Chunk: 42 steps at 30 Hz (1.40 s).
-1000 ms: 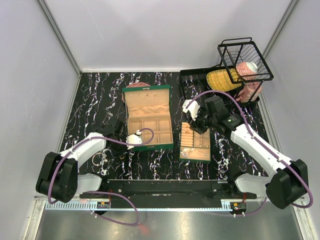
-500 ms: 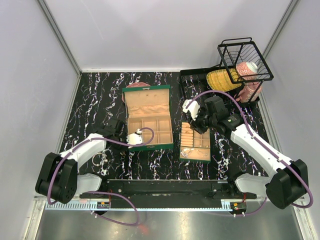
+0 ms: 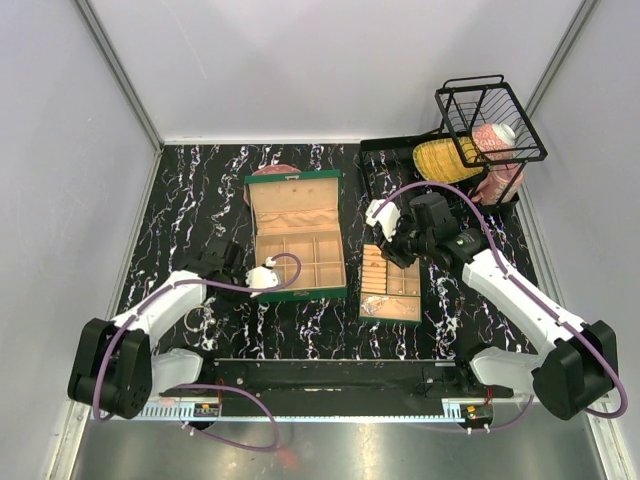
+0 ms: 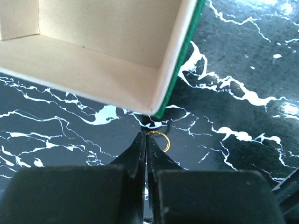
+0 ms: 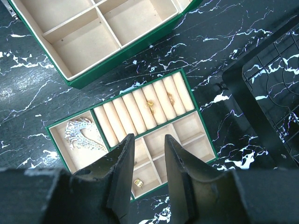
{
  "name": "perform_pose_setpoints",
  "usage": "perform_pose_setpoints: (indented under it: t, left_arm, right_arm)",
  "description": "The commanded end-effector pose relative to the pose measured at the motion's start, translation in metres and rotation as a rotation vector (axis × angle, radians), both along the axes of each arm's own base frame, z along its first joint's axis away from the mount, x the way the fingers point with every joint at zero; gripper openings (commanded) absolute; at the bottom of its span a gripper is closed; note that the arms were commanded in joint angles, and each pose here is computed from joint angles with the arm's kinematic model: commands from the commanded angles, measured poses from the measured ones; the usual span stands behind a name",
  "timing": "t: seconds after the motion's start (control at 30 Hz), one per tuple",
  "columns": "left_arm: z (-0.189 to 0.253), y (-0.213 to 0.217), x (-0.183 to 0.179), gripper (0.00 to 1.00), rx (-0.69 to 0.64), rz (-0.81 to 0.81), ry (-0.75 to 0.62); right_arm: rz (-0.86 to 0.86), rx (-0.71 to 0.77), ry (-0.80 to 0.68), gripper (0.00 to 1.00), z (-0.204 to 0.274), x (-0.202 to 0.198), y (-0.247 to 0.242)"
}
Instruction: Organize the mixed jewelry
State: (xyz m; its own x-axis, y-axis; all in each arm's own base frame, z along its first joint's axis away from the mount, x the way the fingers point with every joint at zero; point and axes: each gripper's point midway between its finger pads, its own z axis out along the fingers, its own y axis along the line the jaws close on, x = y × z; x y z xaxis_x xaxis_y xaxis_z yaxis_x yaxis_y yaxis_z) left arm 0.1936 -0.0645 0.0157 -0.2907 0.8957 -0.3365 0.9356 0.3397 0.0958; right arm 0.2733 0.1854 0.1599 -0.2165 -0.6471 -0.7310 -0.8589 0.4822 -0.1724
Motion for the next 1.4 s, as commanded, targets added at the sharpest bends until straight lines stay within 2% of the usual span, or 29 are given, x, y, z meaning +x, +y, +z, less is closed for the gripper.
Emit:
perform_pose_setpoints:
  t: [0.0, 0.3, 0.63, 0.77, 0.87, 1.03, 1.37]
  left_arm:
    - [0.018, -0.003, 0.0, 0.0, -0.035, 0.021, -0.021]
    - [0.068, -0.026, 0.022, 0.0, -0.173, 0.099, -0.105]
    - [0.191, -0.077, 0.072, 0.0, -0.494, 0.219, -0.247]
    - [0.227, -0.096, 0.089, 0.0, -0.59, 0.29, -0.277]
    - [0.247, -0.109, 0.099, 0.0, -0.624, 0.323, -0.308]
    - [0.266, -0.126, 0.11, 0.0, -0.64, 0.371, -0.371]
    - [0.274, -0.14, 0.119, 0.0, -0.64, 0.443, -0.438]
  right_arm:
    - [-0.009, 0.021, -0.034, 0.38, 0.009, 0.004, 0.0]
    - [0.015, 0.1, -0.008, 0.38, 0.026, 0.005, 0.017]
    - [0.168, 0.42, 0.126, 0.4, 0.095, 0.001, 0.081]
    - [0.204, 0.551, 0.247, 0.41, 0.12, 0.002, 0.107]
    - [0.225, 0.614, 0.317, 0.42, 0.136, 0.004, 0.124]
    - [0.259, 0.657, 0.338, 0.42, 0.152, 0.003, 0.15]
    - [0.278, 0.656, 0.401, 0.41, 0.143, 0.003, 0.184]
